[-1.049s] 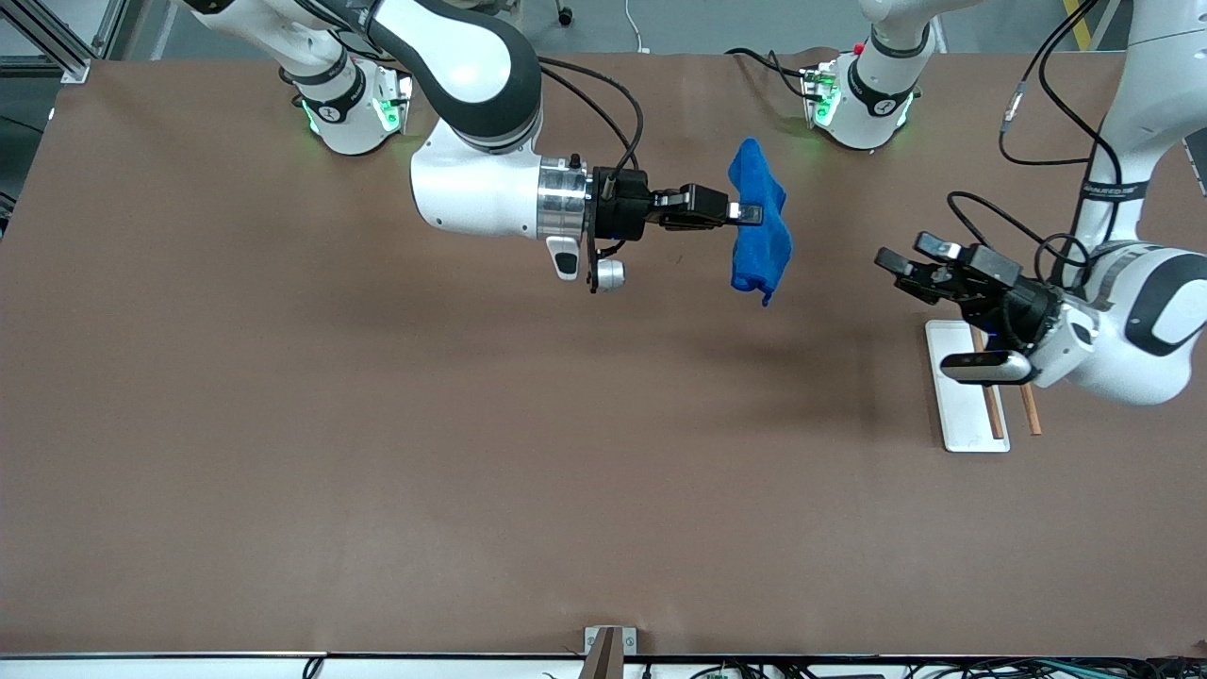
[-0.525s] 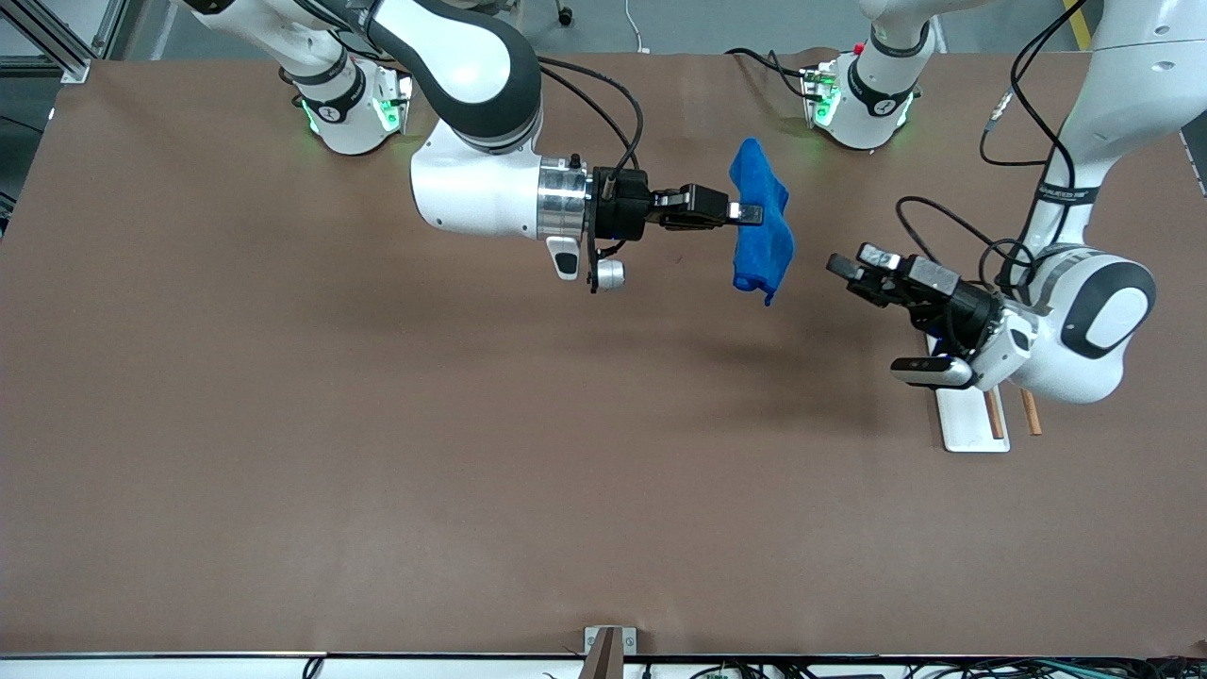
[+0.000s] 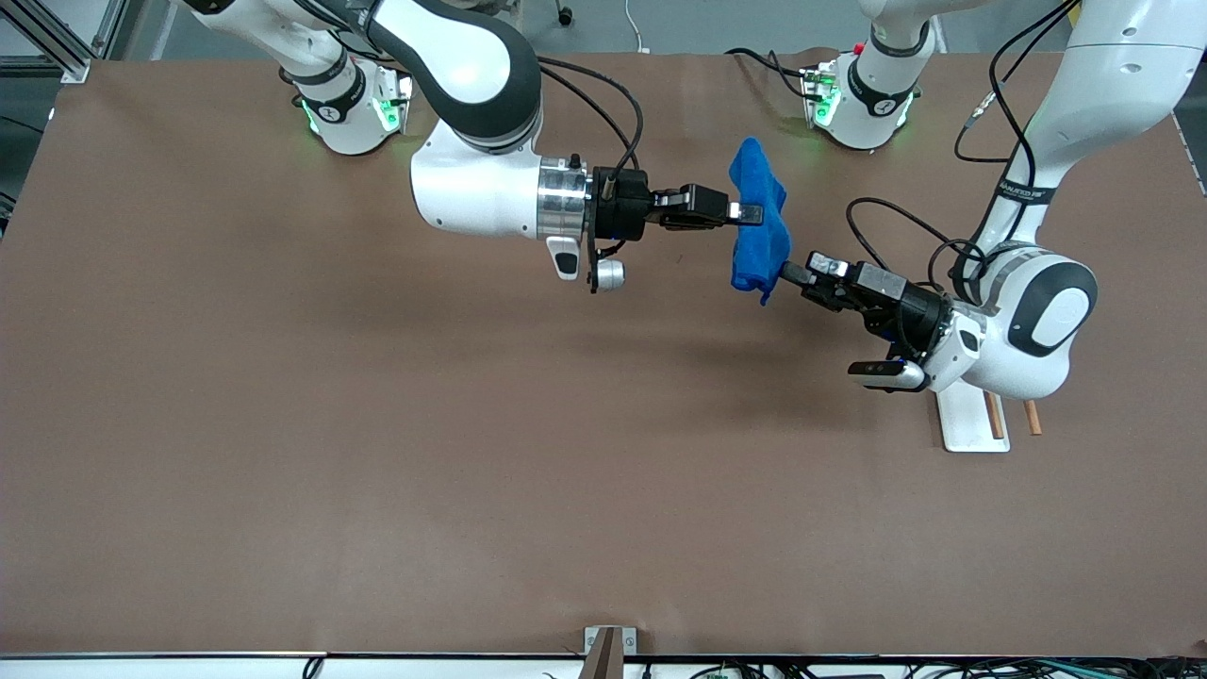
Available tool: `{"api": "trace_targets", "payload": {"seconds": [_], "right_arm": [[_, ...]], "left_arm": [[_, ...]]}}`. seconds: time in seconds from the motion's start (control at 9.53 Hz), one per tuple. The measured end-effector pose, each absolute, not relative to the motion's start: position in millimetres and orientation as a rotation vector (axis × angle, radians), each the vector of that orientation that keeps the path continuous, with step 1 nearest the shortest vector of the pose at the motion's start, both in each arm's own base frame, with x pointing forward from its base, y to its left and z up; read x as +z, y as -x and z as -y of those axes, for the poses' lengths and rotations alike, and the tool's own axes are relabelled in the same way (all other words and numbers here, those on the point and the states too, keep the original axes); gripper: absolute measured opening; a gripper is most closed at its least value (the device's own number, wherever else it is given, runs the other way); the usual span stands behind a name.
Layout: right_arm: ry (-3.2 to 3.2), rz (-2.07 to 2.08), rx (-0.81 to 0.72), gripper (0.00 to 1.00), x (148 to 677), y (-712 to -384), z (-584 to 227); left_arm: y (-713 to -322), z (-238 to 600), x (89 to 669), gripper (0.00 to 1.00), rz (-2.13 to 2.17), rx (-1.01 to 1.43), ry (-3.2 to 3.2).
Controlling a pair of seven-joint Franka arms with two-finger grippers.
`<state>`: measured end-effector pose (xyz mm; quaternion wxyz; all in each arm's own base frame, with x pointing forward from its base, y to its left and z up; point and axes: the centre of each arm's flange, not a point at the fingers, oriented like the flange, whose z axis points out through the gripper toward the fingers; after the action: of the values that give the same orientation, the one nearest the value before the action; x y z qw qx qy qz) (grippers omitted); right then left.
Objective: Right arm passes towel to left arm to hang
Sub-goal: 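Grasp the towel with the left gripper while the right gripper releases it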
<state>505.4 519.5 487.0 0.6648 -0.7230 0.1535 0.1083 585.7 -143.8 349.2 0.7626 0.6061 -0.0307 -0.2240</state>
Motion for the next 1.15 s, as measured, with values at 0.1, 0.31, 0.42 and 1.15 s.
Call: {"api": "trace_targets", "payload": {"seconds": [0.1, 0.31, 0.42, 1.15], "right_arm": [[1.633, -0.347, 0.245, 0.05, 487, -505, -520], [1.633, -0.347, 0.245, 0.05, 487, -505, -520], [1.633, -0.347, 0.245, 0.05, 487, -505, -520], [1.633, -0.347, 0.245, 0.05, 487, -505, -520]], "left_arm": [[-584, 143, 346, 0.72, 0.062, -0.488, -1.317], [-577, 144, 335, 0.72, 0.06, -0.481, -1.308], [-573, 145, 330, 0.72, 0.055, -0.484, -1.305], [-570, 161, 335, 0.26, 0.066, -0.485, -1.266]]}}
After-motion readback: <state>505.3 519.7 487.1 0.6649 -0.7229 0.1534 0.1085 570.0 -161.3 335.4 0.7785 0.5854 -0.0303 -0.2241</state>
